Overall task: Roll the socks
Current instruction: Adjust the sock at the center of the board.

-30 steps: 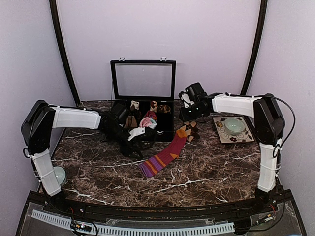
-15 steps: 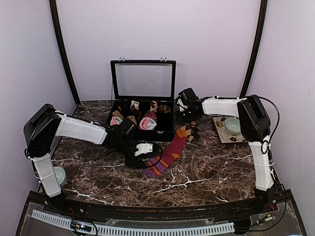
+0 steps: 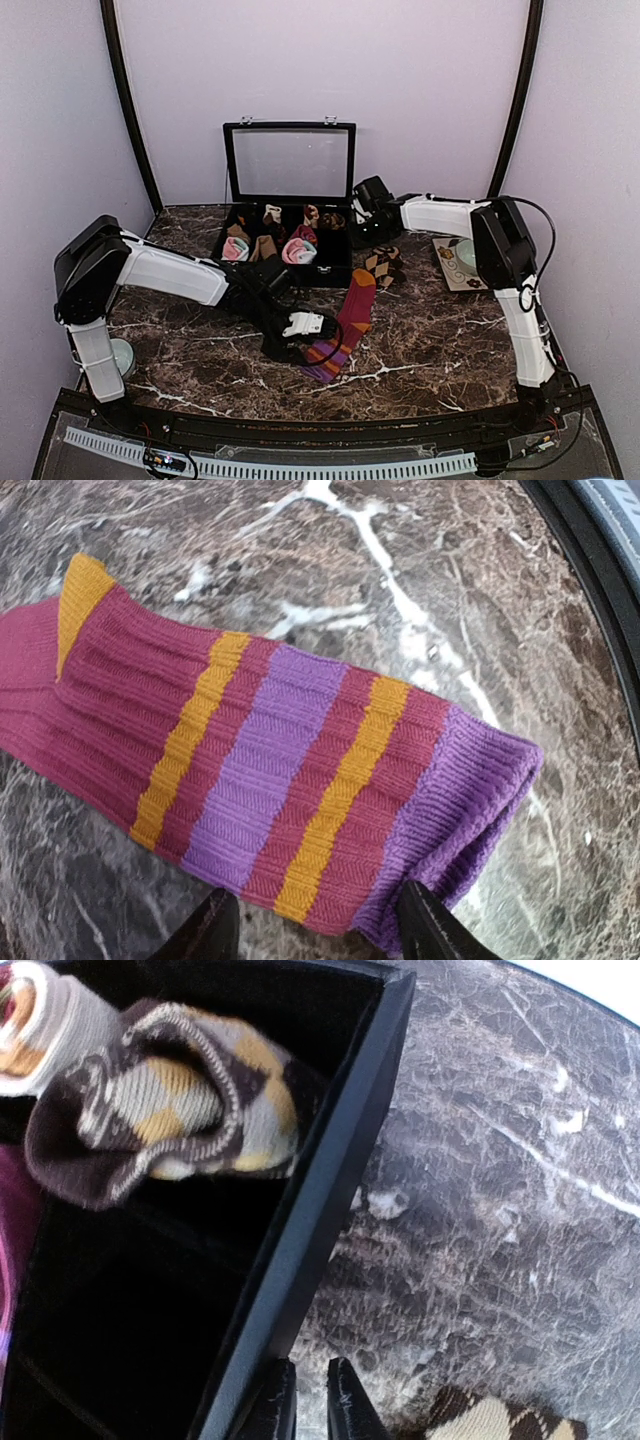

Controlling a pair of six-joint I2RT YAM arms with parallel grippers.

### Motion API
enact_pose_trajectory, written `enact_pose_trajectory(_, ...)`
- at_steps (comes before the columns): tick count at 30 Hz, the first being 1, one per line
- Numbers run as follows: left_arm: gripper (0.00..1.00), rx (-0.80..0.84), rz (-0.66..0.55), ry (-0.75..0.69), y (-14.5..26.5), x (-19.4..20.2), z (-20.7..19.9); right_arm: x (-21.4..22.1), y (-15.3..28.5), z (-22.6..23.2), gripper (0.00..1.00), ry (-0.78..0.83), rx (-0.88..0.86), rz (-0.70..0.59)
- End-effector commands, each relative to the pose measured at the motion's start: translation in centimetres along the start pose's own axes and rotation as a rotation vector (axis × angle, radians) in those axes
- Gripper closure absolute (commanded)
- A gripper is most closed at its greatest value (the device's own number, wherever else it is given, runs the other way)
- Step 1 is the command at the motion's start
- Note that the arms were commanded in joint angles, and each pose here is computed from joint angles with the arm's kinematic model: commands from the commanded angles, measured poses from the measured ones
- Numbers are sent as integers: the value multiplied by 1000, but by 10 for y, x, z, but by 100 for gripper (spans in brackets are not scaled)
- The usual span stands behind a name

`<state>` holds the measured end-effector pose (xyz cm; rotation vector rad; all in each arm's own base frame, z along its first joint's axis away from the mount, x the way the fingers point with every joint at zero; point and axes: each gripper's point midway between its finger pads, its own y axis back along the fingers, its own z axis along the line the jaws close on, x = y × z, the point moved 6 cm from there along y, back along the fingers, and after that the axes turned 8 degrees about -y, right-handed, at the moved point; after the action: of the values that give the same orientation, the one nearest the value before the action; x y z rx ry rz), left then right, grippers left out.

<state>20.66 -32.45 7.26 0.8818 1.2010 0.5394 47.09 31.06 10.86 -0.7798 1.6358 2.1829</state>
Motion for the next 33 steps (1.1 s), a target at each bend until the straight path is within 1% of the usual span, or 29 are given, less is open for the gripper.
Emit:
enact_pose_trajectory(1,43,91,-12,1,-12,-6,-12,-16,44,18,83,-8,-115,-82)
enact_pose_trajectory(5,43,103,-68,10,-11,-24,-6,-10,97,4,72,6,-83,-153)
enact_pose_trajectory(8,39,117,-97,18,-3,-36,-4,9,145,-1,61,18,-106,-232)
enact_pose_trajectory(10,35,112,-101,12,6,-38,-5,32,172,-1,46,41,-149,-274)
enact_pose_trajectory(11,32,101,-108,5,14,-38,-5,55,178,-6,37,56,-154,-268)
enact_pose_trajectory(13,23,87,-117,16,24,-34,-4,74,202,3,26,102,-196,-319)
enact_pose_trajectory(15,19,89,-131,58,38,-29,0,102,213,12,22,157,-226,-332)
enact_pose_trajectory(17,12,95,-161,126,54,-24,7,133,217,20,21,209,-256,-317)
enact_pose_trajectory(18,10,96,-181,157,61,-21,11,141,223,28,20,221,-285,-321)
enact_pose_trajectory(19,9,105,-191,181,68,-18,12,153,224,34,18,232,-308,-302)
enact_pose_trajectory(20,8,108,-192,194,73,-14,11,166,225,44,13,263,-337,-273)
enact_pose_trajectory(21,8,101,-189,198,77,-10,10,178,226,54,10,299,-350,-252)
enact_pose_trajectory(24,8,88,-183,175,83,-2,-3,214,228,86,12,400,-380,-215)
enact_pose_trajectory(26,9,77,-190,166,86,1,-11,240,231,112,19,462,-420,-207)
enact_pose_trajectory(28,9,72,-193,172,89,4,-17,261,230,131,23,510,-445,-213)
enact_pose_trajectory(31,10,77,-187,184,94,7,-23,286,222,150,29,520,-486,-201)
enact_pose_trajectory(33,10,81,-177,192,96,10,-28,302,212,158,35,527,-504,-184)
